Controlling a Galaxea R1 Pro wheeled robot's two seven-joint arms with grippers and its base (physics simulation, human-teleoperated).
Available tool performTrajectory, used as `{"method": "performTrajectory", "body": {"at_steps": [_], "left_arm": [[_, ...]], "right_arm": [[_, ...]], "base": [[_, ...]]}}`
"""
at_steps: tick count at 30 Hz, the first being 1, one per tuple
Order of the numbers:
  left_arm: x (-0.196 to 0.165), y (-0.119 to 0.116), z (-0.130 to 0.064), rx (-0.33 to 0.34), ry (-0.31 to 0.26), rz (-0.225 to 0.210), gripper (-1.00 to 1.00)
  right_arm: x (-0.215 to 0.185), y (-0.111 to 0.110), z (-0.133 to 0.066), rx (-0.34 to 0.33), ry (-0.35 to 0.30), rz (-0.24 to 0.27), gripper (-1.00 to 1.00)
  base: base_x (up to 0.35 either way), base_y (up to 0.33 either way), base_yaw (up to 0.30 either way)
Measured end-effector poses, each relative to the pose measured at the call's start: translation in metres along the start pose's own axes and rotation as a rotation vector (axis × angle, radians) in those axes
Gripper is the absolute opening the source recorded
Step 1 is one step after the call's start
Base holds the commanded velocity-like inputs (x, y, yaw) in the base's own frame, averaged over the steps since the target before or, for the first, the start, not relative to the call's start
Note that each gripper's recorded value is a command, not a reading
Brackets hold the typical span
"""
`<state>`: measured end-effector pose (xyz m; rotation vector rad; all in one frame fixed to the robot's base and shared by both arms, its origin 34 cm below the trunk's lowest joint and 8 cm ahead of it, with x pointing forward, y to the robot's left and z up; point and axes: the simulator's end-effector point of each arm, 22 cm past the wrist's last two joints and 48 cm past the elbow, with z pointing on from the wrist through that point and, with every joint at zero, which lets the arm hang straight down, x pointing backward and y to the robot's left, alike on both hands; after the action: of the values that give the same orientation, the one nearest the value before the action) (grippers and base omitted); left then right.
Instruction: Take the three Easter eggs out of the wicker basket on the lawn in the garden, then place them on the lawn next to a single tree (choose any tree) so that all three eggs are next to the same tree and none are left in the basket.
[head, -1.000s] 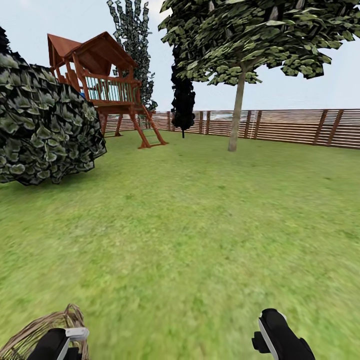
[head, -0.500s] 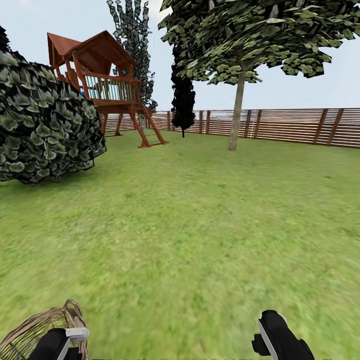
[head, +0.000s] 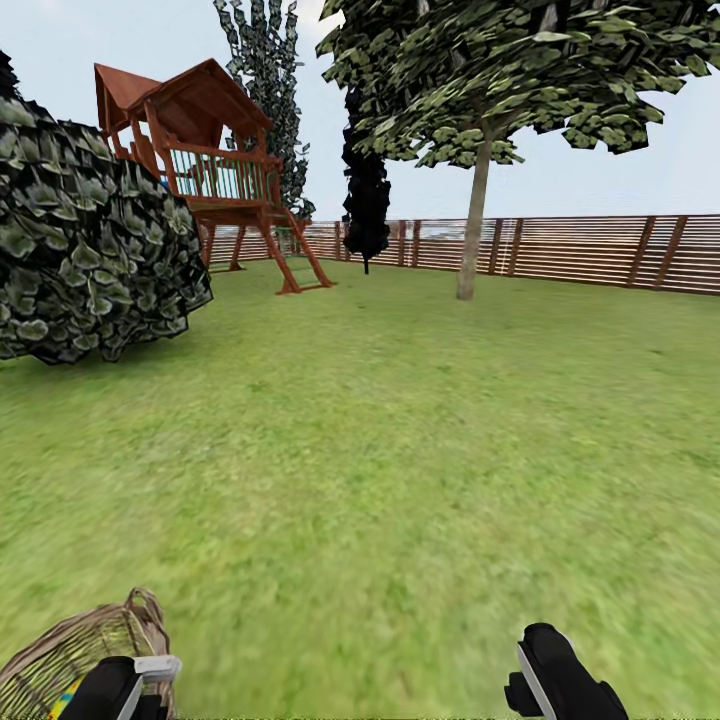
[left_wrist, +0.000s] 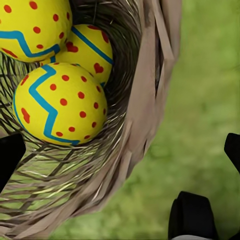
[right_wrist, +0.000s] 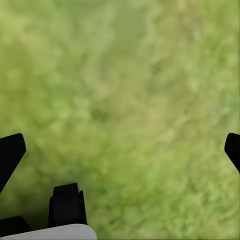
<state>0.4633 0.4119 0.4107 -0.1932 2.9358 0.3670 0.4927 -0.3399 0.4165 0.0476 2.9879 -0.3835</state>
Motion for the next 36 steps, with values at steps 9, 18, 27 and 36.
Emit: {"method": "performTrajectory", "body": {"at_steps": [9, 18, 27, 36], "left_arm": [[0.008, -0.004, 0.018, 0.000, 0.000, 0.000, 1.00], [0.015, -0.009, 0.035, 0.001, 0.000, -0.001, 1.00], [0.023, -0.013, 0.053, 0.001, 0.000, 0.000, 1.00], [0.029, -0.015, 0.066, 0.002, -0.001, -0.001, 1.00]], "right_arm": [[0.006, 0.005, 0.018, -0.001, -0.001, 0.001, 1.00], [0.013, 0.009, 0.036, -0.001, -0.001, 0.000, 1.00], [0.020, 0.014, 0.054, 0.000, -0.001, 0.000, 1.00], [0.024, 0.017, 0.066, 0.000, -0.003, 0.000, 1.00]], "base": [[0.000, 0.000, 0.000], [0.000, 0.000, 0.000], [0.000, 0.000, 0.000], [0.000, 0.000, 0.000]]}}
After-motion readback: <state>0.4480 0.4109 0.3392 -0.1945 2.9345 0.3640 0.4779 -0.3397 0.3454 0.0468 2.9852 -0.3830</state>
